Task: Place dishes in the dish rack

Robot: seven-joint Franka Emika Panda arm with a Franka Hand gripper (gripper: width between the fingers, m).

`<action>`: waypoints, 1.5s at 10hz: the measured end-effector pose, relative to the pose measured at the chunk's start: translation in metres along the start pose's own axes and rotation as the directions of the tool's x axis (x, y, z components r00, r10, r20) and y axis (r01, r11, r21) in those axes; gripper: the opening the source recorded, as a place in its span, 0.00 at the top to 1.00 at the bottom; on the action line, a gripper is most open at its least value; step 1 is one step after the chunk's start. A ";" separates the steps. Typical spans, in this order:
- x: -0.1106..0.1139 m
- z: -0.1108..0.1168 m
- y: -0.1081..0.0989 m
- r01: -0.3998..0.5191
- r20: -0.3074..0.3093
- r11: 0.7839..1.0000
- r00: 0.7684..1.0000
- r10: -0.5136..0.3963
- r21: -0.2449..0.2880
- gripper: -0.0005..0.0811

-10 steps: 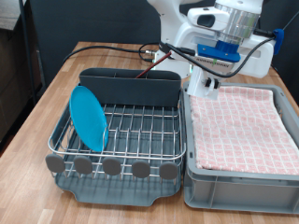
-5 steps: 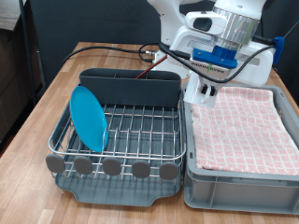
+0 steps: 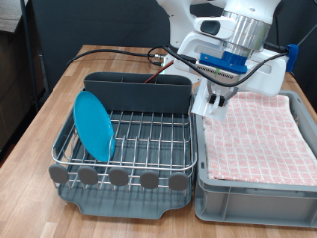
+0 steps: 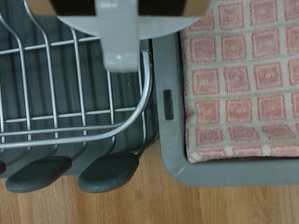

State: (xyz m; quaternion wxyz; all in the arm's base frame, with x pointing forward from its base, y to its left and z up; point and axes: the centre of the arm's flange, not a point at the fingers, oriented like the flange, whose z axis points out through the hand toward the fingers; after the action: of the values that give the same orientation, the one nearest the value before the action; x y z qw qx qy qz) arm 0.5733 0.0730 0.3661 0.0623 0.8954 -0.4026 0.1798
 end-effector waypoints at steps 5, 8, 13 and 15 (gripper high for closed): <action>0.025 0.000 -0.005 0.044 -0.019 0.999 0.999 -0.044 0.026 0.91; 0.044 0.008 -0.013 0.057 -0.013 0.997 0.998 -0.056 0.057 0.91; 0.059 0.029 -0.025 0.045 -0.016 0.997 0.999 -0.044 0.068 0.91; 0.063 0.040 -0.027 0.051 -0.023 0.996 0.999 -0.049 0.068 0.91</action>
State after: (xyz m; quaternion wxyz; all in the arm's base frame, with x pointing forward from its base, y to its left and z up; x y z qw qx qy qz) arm 0.6429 0.0370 0.3535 0.0402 0.9048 -0.3729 0.2015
